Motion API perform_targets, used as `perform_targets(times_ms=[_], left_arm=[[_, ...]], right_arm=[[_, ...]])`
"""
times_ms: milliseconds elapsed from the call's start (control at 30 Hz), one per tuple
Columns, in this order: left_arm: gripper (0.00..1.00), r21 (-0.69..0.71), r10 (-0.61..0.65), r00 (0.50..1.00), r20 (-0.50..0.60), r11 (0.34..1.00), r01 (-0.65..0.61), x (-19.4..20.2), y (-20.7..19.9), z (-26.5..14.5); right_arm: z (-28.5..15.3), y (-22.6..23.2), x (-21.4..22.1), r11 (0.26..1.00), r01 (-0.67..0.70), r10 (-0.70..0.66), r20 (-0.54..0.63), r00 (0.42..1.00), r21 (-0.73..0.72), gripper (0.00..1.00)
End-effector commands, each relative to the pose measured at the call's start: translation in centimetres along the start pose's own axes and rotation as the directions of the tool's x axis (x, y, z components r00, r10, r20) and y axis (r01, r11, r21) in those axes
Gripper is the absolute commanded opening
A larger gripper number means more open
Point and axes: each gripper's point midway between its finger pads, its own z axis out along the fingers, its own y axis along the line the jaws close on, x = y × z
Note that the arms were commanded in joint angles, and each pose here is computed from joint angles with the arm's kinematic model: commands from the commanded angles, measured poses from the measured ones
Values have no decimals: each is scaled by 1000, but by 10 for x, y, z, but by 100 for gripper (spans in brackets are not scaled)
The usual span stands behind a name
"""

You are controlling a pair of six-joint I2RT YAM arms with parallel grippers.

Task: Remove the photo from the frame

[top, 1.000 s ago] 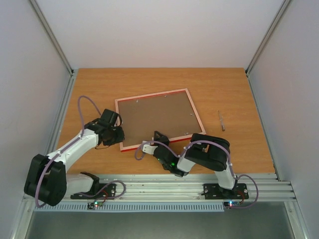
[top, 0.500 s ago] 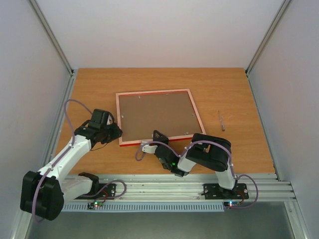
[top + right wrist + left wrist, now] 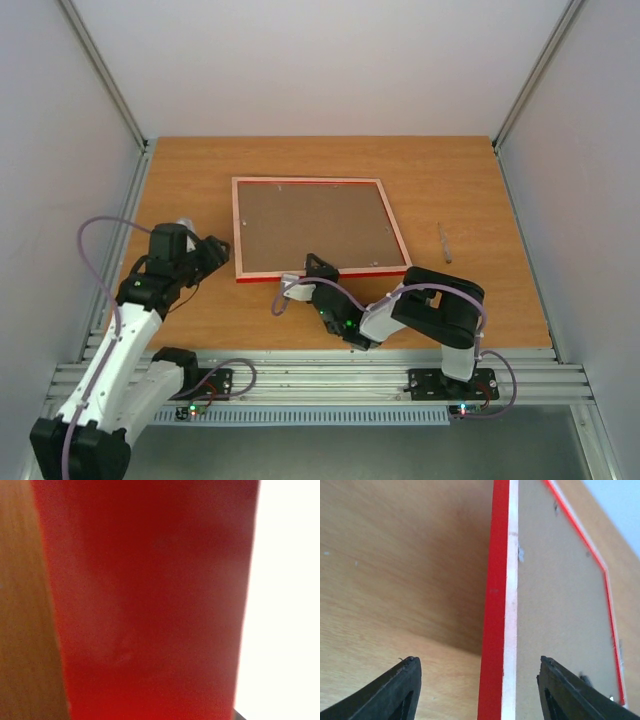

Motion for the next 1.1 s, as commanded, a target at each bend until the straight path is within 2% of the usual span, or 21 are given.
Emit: perform_targets(times_ms=[0,167,233,300,533,633,733,867,967,1067], left_arm=[[69,15,-2,986,167,1000,-1,-32,-12,-36],[72,10,-18,957,289,1000,16,-45,-7,-58],[79,18,-34,945,326,999,30,-48,-5,-64],[80,26,-45,932,359,999,38,-51,-4,-71],[85,21,-50,908,416,999,45,-58,-2,-82],[86,20,-52,901,431,999,48,-60,-1,-82],[86,31,-66,899,433,998,58,-60,0,-78],[87,54,-84,908,411,996,68,-57,-2,-71],[87,51,-85,912,401,996,71,-55,-1,-67],[87,52,-85,913,400,996,70,-55,-1,-67]], right_arm=[[-1,-58,-33,968,-240,231,108,967,75,1],[-5,-82,-48,951,-308,302,142,943,21,1],[-5,-96,-54,941,-337,334,149,931,-2,1],[-4,-108,-59,932,-361,360,152,921,-23,1],[-7,-159,-74,886,-458,464,152,873,-78,1],[-13,-181,-82,845,-522,535,155,831,-118,1],[-17,-202,-90,793,-590,609,160,777,-150,1],[-22,-232,-105,702,-688,712,185,677,-183,1],[-23,-252,-109,613,-764,789,198,582,-201,1],[-19,-272,-104,479,-855,875,191,445,-201,1]])
